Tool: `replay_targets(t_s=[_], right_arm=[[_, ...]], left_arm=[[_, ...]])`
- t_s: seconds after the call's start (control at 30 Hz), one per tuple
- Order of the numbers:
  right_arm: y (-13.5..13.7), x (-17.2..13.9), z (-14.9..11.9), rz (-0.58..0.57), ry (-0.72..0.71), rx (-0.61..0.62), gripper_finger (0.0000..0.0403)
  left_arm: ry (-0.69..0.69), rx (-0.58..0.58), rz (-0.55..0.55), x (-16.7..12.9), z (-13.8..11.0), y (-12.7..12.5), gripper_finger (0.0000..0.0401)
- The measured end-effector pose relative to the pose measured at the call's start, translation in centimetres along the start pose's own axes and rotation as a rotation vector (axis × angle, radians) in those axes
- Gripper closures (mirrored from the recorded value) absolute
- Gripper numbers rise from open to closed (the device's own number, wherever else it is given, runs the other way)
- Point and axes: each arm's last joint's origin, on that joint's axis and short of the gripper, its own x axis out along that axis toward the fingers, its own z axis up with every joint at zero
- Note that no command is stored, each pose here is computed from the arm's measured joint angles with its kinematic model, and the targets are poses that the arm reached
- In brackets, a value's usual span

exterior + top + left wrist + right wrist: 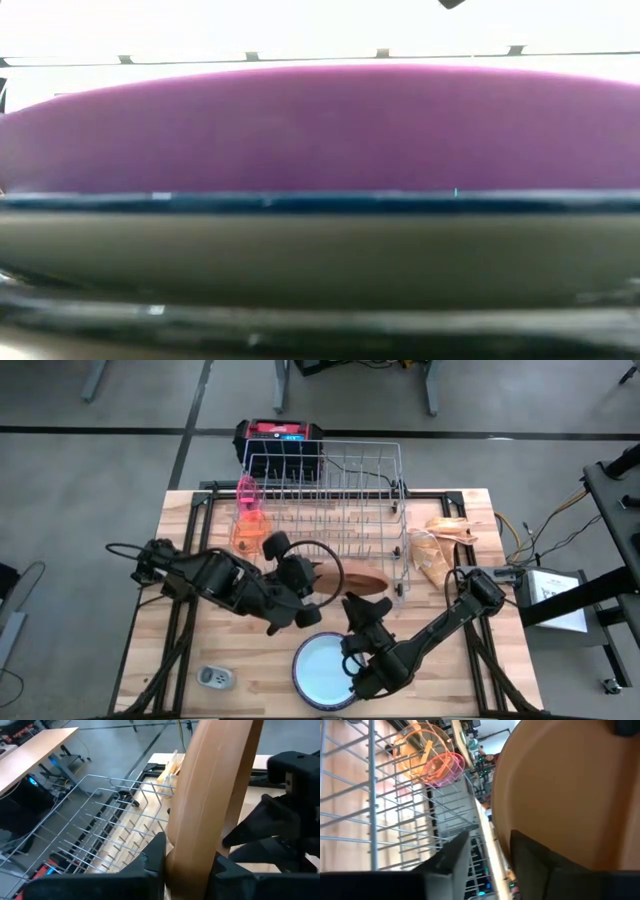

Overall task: Sort dishes
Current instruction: Put the brown plate into the dish rack

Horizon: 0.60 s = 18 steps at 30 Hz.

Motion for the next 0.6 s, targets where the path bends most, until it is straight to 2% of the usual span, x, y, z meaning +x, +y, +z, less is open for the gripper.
replay_targets(t_s=[0.3, 0.43, 0.5, 0.6], right_arm=[[0.1, 0.0, -0.1, 0.018, 0.012, 0.038, 0.0189], [0.3, 0.0, -0.2, 0.012, 0.009, 0.002, 0.0171], [0.6, 0.0, -0.2, 0.016, 0.012, -0.043, 0.0163], [0.6, 0.0, -0.2, -0.013, -0.007, -0.112, 0.0153]], left_arm=[[0.006, -0.039, -0.011, 0.5, 0.3, 0.6, 0.0359], [-0.014, -0.077, 0.0, 0.4, 0.8, 1.2, 0.0359], [-0.048, -0.135, 0.002, 0.0, 1.4, 1.8, 0.0359], [-0.061, -0.152, 0.008, -0.4, 1.9, 2.6, 0.0359]])
